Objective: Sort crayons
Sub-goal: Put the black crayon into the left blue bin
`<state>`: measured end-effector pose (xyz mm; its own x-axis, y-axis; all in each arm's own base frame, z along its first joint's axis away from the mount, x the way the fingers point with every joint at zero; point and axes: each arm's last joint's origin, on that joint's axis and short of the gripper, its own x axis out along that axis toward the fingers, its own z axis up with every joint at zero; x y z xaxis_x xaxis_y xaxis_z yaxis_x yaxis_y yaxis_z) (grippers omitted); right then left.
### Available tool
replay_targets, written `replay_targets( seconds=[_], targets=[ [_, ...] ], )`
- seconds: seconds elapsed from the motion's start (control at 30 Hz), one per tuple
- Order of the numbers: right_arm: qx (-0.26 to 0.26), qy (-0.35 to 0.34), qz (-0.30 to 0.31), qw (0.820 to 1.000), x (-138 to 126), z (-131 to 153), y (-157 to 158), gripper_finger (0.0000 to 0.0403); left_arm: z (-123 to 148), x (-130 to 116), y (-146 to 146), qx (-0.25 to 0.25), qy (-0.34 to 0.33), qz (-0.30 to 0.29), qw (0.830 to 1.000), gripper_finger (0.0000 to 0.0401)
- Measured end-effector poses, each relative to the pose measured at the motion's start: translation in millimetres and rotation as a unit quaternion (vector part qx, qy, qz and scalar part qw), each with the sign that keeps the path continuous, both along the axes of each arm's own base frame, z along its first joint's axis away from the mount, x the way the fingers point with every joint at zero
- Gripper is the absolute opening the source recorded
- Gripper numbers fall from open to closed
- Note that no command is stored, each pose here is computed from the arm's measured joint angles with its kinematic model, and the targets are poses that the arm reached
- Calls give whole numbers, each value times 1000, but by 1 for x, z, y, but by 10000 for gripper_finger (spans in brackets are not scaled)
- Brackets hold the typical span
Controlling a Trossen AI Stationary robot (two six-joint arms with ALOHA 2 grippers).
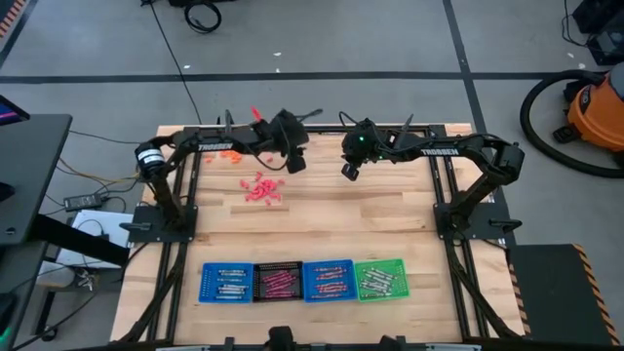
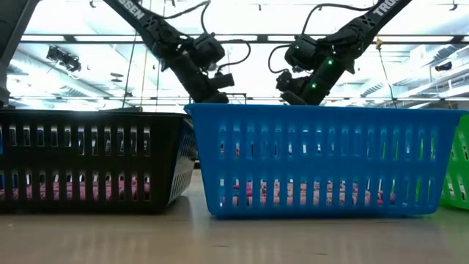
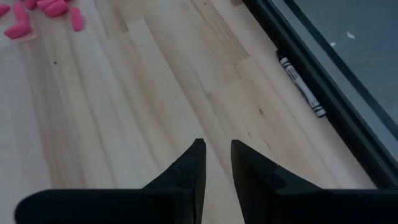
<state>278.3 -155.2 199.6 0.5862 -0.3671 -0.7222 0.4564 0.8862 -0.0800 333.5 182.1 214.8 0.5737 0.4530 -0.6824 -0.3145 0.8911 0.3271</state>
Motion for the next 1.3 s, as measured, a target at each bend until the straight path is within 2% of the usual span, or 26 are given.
replay_targets(
  seconds=[0.07,0.3,0.47,0.6,0.77,0.97,1.03,1.3],
  targets=[
    [-8,4,-5,1000,0,0,-1,82,-1,-3,7,-21,-13,-11,1000,150],
    [-25,0,-12,1000,-2,2,-7,82,5,4,19,-22,-30,-13,999,150],
    [-31,-15,-12,999,-1,4,-10,82,5,23,28,-41,4,-30,999,150],
    [-33,7,-19,999,-4,2,-10,82,4,34,39,-59,40,-53,996,150],
    [-36,21,-16,999,-9,1,-15,82,3,42,52,-93,39,-77,992,150],
    [-23,-8,0,1000,-9,-7,-36,82,3,35,48,-117,42,-77,989,150],
    [-11,5,-7,1000,-4,-13,-45,82,5,33,44,-113,31,-75,990,150],
    [30,41,-5,999,39,-24,-77,82,8,6,15,-94,-10,-59,994,131]
  ],
)
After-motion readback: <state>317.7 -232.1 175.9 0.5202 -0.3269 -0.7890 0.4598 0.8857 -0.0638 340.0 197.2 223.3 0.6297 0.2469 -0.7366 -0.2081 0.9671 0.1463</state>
